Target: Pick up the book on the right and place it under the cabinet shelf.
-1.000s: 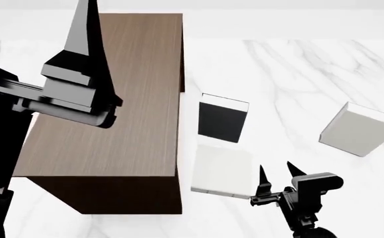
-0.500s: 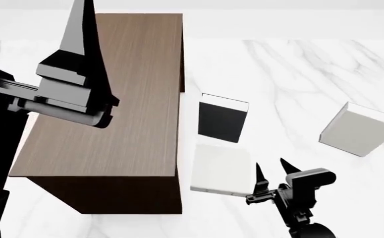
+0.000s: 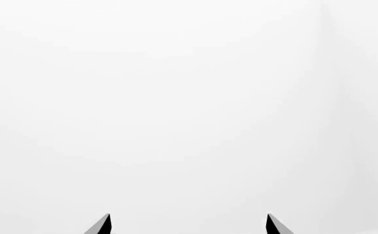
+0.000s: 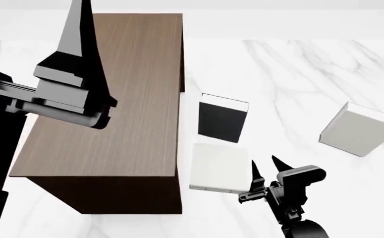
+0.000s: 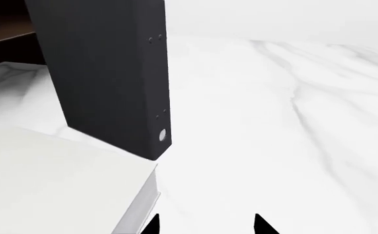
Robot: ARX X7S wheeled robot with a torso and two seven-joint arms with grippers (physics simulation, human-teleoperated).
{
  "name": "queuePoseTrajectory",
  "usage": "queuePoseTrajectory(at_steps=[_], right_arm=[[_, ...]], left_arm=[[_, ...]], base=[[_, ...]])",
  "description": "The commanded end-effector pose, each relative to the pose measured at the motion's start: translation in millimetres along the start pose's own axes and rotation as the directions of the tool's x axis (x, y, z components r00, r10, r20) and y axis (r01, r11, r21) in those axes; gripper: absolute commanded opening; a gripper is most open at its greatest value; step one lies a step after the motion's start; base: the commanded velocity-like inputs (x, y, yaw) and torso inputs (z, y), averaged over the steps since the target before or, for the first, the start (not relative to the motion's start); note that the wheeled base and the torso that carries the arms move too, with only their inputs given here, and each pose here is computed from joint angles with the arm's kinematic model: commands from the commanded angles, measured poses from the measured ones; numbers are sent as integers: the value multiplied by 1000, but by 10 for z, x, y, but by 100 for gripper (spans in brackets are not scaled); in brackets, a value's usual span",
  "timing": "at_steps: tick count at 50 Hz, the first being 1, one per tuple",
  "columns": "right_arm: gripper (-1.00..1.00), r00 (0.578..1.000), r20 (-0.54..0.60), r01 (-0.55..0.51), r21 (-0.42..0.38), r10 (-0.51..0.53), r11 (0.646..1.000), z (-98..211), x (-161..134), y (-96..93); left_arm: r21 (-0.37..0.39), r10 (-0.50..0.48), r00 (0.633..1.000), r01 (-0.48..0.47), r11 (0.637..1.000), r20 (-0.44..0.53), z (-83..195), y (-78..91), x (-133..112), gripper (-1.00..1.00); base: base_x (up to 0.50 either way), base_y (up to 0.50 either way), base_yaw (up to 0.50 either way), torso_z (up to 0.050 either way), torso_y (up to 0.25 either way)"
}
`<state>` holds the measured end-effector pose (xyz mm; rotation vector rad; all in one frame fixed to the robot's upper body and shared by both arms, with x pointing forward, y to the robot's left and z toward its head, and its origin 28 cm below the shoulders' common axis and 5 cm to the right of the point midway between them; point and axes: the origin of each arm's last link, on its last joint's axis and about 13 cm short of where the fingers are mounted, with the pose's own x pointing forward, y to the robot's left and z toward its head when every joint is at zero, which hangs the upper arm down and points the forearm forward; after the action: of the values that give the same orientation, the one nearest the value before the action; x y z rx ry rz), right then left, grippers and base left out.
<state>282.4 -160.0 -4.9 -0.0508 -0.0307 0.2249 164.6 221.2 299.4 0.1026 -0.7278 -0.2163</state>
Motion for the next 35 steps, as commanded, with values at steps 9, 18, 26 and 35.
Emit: queuePoseTrajectory(at_steps=[9, 18, 26, 35], right_arm=[[100, 932, -351, -135, -101, 92, 986, -522, -219, 426], [100, 927, -351, -179, -101, 134, 979, -489, -217, 499], [100, 921, -351, -214, -101, 166, 972, -463, -235, 560], [100, 918, -345, -240, -94, 195, 966, -421, -236, 605]], left_arm=[[-2, 2, 1000, -2, 1000, 2, -13, 8, -1, 100], [-3, 3, 1000, -3, 1000, 5, -11, 10, 4, 100], [-3, 3, 1000, -3, 1000, 8, -2, 8, 13, 100], [-4, -2, 1000, 2, 1000, 7, -10, 5, 23, 100]], base=[[8, 4, 13, -4, -10], [6, 4, 13, -5, -10], [6, 5, 12, -3, -10], [3, 4, 11, -4, -9]])
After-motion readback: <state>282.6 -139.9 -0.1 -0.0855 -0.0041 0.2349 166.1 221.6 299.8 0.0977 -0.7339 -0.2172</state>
